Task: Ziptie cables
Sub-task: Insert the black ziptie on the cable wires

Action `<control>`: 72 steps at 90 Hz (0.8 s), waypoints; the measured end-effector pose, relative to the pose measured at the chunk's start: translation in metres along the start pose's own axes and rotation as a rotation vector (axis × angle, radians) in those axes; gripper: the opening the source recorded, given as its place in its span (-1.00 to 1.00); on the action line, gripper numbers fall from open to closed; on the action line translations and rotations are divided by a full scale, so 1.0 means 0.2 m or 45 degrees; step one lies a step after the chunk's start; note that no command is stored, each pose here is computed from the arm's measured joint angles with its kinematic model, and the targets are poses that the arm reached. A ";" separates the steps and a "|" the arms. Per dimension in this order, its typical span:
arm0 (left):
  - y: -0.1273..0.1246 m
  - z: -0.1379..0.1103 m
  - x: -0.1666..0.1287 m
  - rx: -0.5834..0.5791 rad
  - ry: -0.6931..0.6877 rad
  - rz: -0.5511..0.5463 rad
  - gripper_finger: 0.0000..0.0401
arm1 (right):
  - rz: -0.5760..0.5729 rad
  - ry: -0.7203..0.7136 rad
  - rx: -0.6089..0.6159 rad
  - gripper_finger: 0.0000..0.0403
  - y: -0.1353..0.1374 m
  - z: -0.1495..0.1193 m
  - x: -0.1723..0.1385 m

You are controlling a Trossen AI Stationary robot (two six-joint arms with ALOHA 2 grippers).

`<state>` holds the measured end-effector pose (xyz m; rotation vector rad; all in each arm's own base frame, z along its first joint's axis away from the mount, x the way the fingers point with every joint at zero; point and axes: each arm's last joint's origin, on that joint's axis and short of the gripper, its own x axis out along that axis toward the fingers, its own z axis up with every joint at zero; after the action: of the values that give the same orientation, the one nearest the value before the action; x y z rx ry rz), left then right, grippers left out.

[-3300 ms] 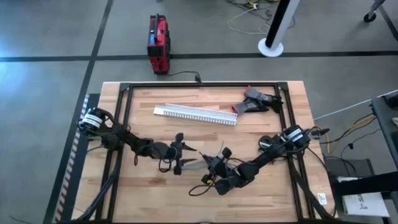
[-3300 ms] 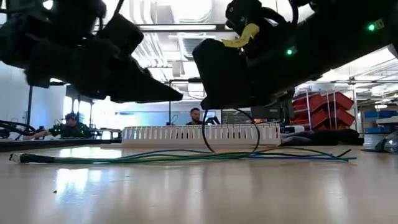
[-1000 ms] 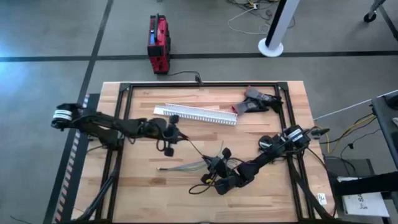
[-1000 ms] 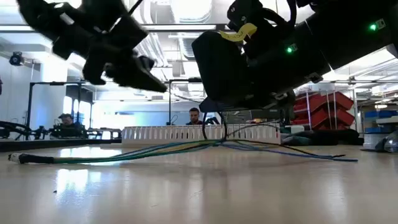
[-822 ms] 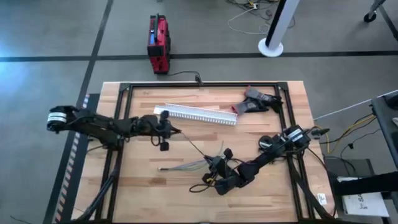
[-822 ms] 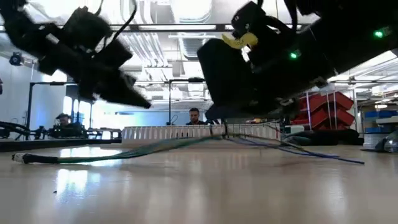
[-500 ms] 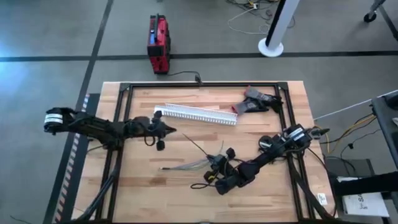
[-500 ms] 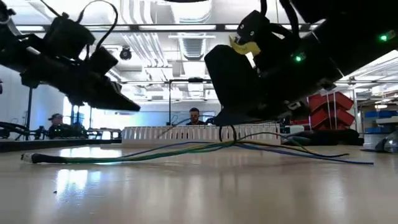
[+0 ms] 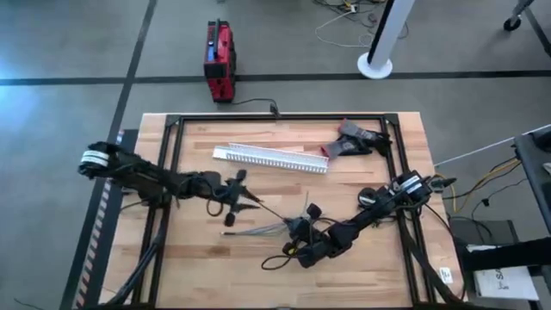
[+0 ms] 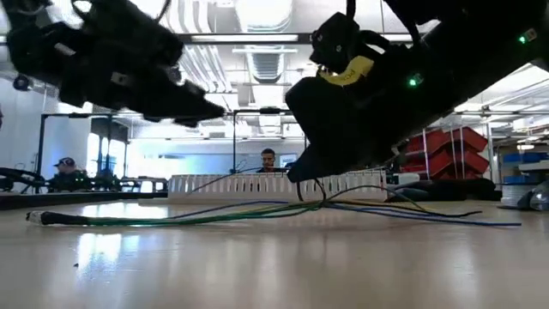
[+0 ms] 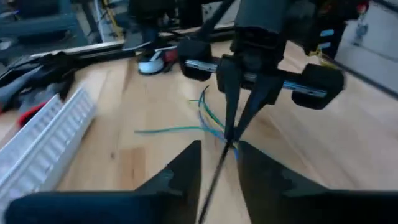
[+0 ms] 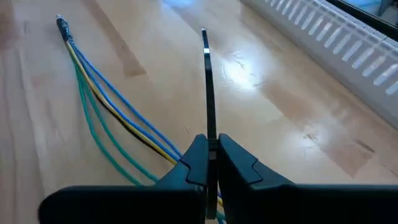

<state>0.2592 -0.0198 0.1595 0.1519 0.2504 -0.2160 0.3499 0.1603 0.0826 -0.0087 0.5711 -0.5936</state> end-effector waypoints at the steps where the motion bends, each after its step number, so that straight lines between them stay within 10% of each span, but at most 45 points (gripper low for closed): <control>1: 0.00 0.00 0.01 0.009 0.000 -0.009 -0.45 | 0.000 0.000 0.000 -0.99 0.00 0.00 0.00; 30: 0.02 -0.09 0.33 0.116 0.162 -0.091 -0.18 | 0.012 0.006 0.003 -0.99 0.00 0.00 0.00; 72: 0.02 -0.10 0.42 0.125 0.185 -0.168 -0.61 | 0.020 0.012 0.003 -0.99 0.00 0.00 0.00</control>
<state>0.3349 -0.0276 0.1191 0.2490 0.3947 -0.3491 0.3501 0.1608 0.0824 0.0004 0.5791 -0.5793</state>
